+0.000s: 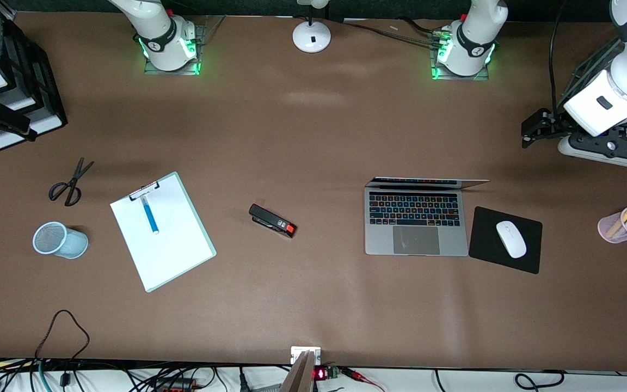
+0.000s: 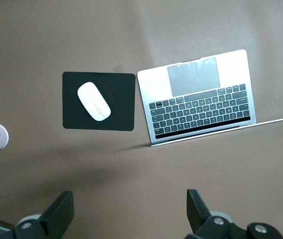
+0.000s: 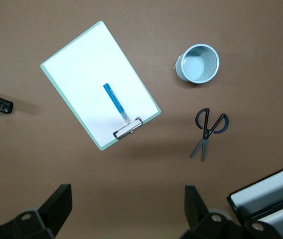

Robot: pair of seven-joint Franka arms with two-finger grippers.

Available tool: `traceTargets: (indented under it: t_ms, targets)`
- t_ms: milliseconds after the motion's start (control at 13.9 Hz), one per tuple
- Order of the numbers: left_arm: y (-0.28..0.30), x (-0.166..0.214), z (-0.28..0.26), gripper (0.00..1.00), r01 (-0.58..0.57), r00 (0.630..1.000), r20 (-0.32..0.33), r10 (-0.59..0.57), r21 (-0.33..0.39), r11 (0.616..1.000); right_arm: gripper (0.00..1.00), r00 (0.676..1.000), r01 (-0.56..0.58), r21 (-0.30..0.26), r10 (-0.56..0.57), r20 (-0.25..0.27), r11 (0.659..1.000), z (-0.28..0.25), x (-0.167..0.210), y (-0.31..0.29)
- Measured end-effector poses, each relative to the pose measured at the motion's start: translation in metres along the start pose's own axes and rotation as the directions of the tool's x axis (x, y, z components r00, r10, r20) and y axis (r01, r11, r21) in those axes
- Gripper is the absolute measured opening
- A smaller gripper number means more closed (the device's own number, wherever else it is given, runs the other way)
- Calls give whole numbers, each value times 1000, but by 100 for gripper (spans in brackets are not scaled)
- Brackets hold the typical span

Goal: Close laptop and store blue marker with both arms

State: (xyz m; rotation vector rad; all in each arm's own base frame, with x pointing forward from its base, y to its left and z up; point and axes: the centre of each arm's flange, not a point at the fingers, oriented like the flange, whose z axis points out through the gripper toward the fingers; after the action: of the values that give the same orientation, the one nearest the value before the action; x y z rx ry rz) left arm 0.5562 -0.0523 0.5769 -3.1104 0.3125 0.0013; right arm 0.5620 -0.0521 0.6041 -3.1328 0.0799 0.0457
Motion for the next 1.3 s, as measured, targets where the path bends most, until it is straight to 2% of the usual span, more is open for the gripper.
traceTargets:
  t_ms: [576,864,1081,1153,1297]
  targets:
    - [0,0,0,100,0,1000,0,0,0,1000,100,1000,6,-1,-6,16,1000,8,3,-4]
    - [-4,0,3,100,7,1000,8,-7,-3,1000,100,998,17,4,-17,62,1000,47,24,-13]
    - [-7,2,13,99,13,999,38,-13,-15,1000,100,998,27,-8,-27,64,1000,97,55,-21]
    - [-7,3,17,95,14,999,49,-13,-19,1000,100,997,34,-11,-33,71,999,115,64,-25]
    - [-5,1,21,73,11,996,88,-9,-26,1000,100,994,48,-17,-46,101,999,150,76,-35]
